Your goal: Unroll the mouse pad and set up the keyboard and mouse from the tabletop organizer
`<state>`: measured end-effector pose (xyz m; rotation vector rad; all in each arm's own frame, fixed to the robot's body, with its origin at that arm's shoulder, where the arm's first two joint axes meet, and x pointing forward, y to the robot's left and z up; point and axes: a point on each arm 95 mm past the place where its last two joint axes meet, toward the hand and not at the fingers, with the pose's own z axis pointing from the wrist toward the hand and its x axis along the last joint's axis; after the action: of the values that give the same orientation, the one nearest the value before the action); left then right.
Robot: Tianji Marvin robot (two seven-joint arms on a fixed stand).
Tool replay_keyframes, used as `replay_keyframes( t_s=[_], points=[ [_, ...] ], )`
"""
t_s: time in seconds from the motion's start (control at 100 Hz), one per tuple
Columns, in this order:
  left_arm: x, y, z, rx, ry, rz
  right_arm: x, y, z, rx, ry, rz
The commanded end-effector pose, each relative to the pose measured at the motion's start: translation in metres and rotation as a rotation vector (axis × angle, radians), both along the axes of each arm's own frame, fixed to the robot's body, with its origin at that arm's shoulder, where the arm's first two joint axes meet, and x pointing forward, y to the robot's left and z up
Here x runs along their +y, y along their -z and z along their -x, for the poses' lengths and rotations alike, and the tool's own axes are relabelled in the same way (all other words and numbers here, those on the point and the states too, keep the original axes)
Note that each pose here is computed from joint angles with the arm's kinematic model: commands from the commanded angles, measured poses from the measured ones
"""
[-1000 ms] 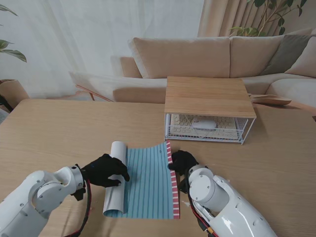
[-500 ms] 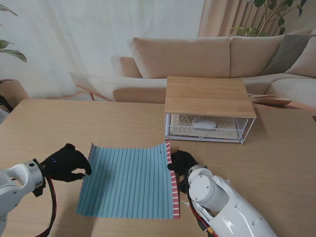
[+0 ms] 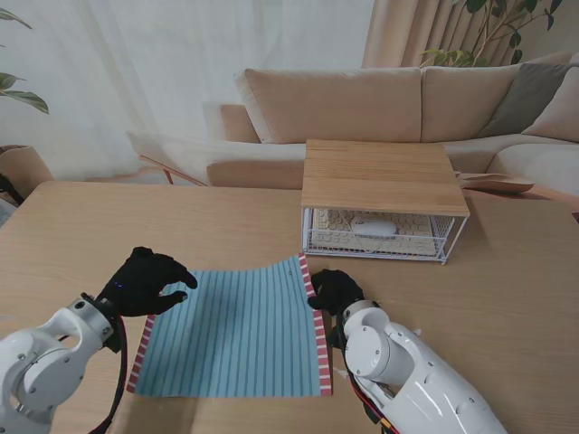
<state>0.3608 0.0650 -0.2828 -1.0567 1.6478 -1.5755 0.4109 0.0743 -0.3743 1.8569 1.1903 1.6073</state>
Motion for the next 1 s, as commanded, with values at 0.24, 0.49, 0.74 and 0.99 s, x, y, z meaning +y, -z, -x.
replay_keyframes(
  t_s=[0.24,0.49,0.74,0.99],
  points=[
    [-0.027,0.010,0.007,-0.009,-0.059,0.171,-0.002,0.005,-0.003,-0.085,-0.095,0.129],
    [-0.030,0.016,0.006,-0.023,-0.090,0.227,-0.025,-0.001,-0.001,-0.173,-0.166,0.276],
    [-0.031,0.020,0.005,-0.007,-0.098,0.242,-0.058,-0.010,0.008,-0.204,-0.156,0.370],
    [-0.033,0.023,0.004,0.008,-0.108,0.270,-0.096,-0.021,0.022,-0.237,-0.114,0.446]
  ],
)
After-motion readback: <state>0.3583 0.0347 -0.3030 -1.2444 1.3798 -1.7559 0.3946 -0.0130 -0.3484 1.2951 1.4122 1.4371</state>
